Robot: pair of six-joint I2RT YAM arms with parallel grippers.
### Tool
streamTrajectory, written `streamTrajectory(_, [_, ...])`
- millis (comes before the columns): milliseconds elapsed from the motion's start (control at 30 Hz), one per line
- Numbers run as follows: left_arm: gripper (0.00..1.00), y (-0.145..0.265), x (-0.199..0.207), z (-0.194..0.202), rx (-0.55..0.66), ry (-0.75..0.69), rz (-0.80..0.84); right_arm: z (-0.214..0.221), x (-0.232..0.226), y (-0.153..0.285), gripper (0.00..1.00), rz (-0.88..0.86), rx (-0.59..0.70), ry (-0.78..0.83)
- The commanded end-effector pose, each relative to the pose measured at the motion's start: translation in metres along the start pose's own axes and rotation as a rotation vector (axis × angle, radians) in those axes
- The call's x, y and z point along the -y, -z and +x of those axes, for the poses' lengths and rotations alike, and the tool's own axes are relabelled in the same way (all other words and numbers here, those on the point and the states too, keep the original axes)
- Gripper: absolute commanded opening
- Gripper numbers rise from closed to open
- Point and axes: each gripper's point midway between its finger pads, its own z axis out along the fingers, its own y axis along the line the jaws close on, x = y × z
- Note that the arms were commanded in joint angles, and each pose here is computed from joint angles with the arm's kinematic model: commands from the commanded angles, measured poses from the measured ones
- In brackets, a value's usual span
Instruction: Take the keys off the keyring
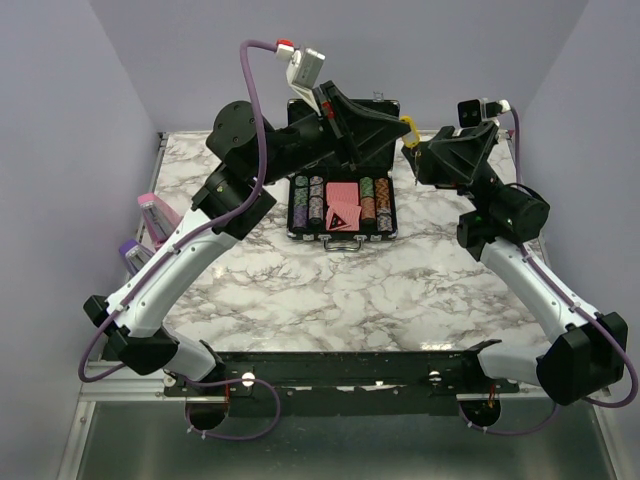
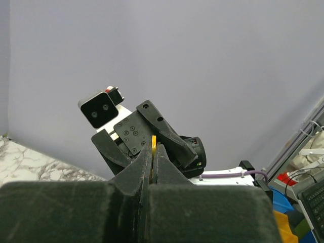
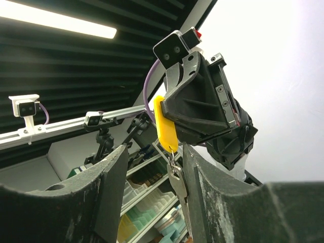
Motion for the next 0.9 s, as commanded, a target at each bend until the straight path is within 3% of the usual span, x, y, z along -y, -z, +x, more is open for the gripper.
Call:
streamTrajectory(0, [0.0,0.007,0.007,-0.013,0.041,-0.023,0.005,0.046,-0.079,0.022,0.54,-0.33,-0.165,0.064])
streamTrajectory(867, [0.0,0.019,-0.017,-0.02,0.127,-0.028,-0.129,0.044,-0.068,0.023,0.45,-0.299,-0.146,0.056])
